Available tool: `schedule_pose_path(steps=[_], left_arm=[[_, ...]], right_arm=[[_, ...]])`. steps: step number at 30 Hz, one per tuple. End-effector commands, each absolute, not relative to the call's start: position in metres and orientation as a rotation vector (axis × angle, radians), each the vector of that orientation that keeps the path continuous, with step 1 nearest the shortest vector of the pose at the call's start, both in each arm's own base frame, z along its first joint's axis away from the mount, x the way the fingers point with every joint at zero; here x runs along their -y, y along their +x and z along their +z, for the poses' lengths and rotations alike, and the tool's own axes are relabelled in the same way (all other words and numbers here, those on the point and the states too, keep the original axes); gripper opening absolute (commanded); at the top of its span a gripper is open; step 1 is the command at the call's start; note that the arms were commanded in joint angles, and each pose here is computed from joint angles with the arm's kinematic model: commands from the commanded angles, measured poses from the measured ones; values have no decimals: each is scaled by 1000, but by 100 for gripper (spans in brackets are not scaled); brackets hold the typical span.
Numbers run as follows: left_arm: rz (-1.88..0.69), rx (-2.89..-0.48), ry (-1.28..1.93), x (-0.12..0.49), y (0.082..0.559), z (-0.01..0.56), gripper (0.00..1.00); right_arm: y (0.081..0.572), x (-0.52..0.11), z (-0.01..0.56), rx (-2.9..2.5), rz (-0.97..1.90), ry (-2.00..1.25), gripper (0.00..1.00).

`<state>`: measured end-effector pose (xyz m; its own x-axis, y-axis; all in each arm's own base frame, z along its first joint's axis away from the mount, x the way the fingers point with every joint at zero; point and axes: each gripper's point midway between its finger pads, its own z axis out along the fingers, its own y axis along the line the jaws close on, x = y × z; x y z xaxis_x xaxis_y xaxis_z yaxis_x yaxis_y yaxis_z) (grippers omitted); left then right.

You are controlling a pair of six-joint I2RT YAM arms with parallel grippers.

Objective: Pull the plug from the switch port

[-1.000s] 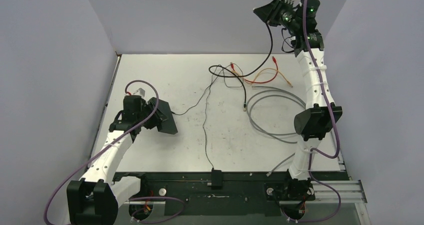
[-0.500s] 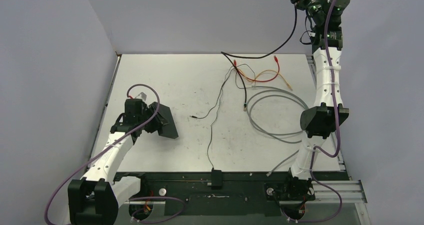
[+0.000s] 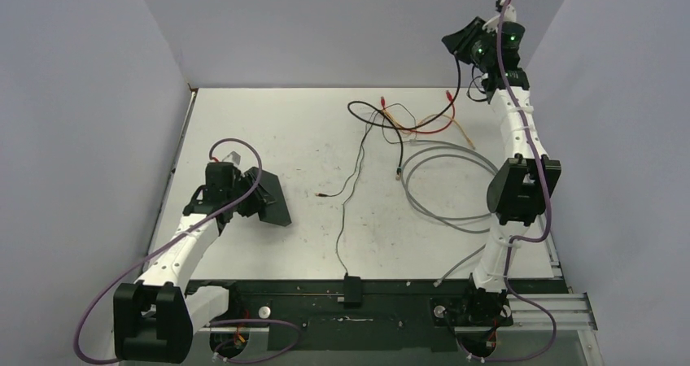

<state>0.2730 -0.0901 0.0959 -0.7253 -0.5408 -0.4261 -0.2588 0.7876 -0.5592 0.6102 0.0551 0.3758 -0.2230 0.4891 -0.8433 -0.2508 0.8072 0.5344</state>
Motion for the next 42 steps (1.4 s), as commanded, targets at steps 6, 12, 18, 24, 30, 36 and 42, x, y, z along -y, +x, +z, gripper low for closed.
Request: schedule_pose_path(steps=[6, 12, 18, 24, 30, 36, 42], left_arm=[[-669, -2218, -503, 91, 315, 116, 16], [-646, -2236, -498, 89, 322, 102, 24], [-575, -2284, -515, 80, 322, 86, 40], [-494, -2285, -540, 69, 325, 81, 52], [-389, -2293, -529, 55, 325, 84, 60], [-270, -2279, -483, 39, 326, 95, 66], [-210, -2247, -471, 30, 326, 108, 71]], right_arm=[[571, -84, 358, -1729, 705, 122, 5], [552, -110, 326, -1809, 731, 100, 5], [532, -120, 303, -1870, 744, 104, 5], [508, -128, 275, -1941, 756, 112, 5], [489, -134, 250, -2005, 765, 123, 5], [476, -143, 235, -2050, 776, 115, 5], [468, -146, 227, -2074, 776, 108, 5]])
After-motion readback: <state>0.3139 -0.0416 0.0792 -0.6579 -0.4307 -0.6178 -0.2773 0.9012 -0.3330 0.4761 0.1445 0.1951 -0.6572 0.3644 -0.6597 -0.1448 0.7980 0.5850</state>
